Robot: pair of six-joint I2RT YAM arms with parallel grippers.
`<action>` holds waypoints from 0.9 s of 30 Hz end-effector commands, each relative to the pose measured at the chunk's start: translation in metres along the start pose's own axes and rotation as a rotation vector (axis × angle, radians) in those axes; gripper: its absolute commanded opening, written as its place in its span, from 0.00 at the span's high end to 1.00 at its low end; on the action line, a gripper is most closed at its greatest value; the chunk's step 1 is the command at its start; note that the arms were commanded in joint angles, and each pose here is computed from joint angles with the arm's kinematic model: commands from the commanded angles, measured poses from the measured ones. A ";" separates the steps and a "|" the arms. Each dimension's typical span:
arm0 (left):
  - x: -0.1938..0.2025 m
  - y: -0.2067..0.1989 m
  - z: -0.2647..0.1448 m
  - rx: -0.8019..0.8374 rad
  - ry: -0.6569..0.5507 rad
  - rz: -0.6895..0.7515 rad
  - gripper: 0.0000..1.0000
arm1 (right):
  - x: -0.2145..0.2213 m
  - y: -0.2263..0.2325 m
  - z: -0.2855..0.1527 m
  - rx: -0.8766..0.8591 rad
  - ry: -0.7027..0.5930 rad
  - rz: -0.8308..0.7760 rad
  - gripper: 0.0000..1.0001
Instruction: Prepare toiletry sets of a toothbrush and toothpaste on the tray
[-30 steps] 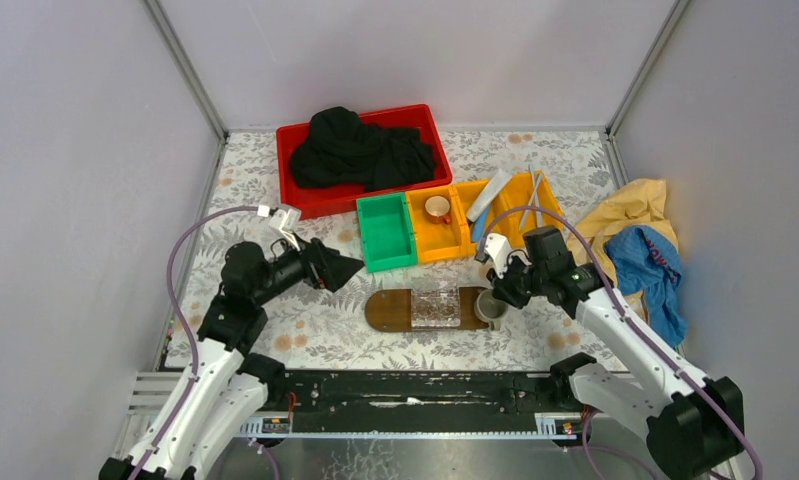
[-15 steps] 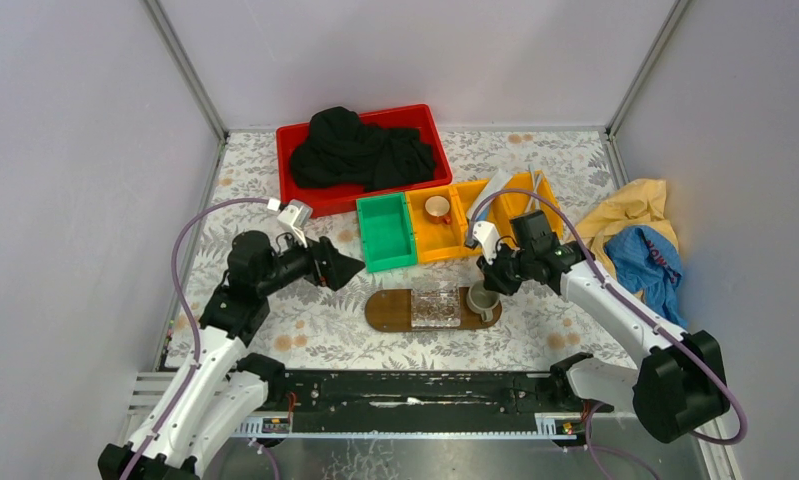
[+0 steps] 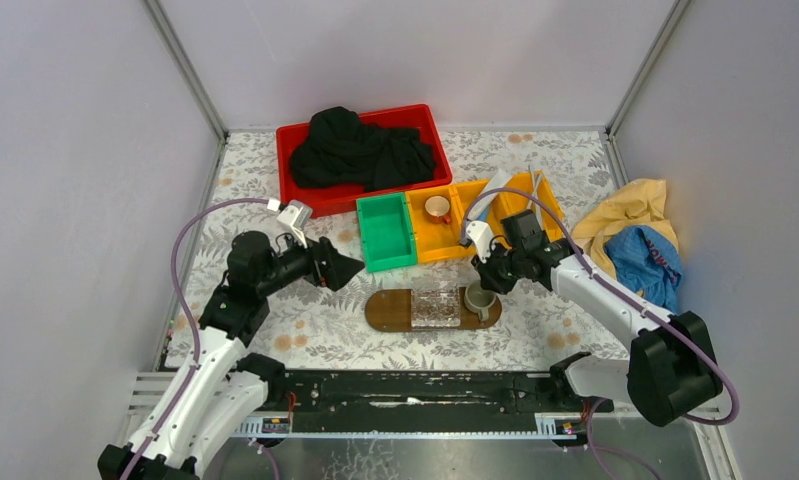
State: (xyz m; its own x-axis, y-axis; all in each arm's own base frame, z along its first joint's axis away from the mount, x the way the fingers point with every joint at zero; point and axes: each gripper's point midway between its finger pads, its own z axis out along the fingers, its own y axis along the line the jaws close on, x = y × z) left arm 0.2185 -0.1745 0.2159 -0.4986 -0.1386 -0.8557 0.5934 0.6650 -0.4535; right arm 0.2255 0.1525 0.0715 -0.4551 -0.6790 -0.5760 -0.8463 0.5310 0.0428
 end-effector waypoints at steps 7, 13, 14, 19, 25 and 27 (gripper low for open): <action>-0.004 -0.004 -0.003 0.012 -0.019 0.033 0.01 | -0.010 0.002 0.000 -0.014 -0.027 -0.019 0.86; -0.004 -0.005 -0.003 0.015 -0.020 0.033 0.01 | -0.010 0.010 -0.003 -0.057 -0.021 -0.028 0.96; -0.004 -0.005 -0.003 0.014 -0.019 0.032 0.01 | -0.010 0.010 -0.004 -0.057 -0.022 -0.034 0.96; -0.004 -0.004 -0.003 0.015 -0.018 0.032 0.01 | -0.007 0.009 -0.005 -0.041 -0.022 -0.039 0.83; -0.003 -0.004 -0.002 0.011 -0.018 0.032 0.01 | -0.008 0.011 -0.006 -0.054 -0.024 -0.035 0.62; -0.003 -0.003 -0.002 0.008 -0.018 0.032 0.01 | -0.010 0.011 -0.009 -0.046 -0.031 -0.039 0.60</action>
State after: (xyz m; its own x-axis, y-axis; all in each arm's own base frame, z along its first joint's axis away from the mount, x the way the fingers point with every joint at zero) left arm 0.2172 -0.1741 0.2185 -0.4898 -0.1413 -0.8603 0.5981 0.6635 -0.4495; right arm 0.2177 0.1542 0.0692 -0.4471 -0.6917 -0.5672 -0.8626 0.5012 0.0688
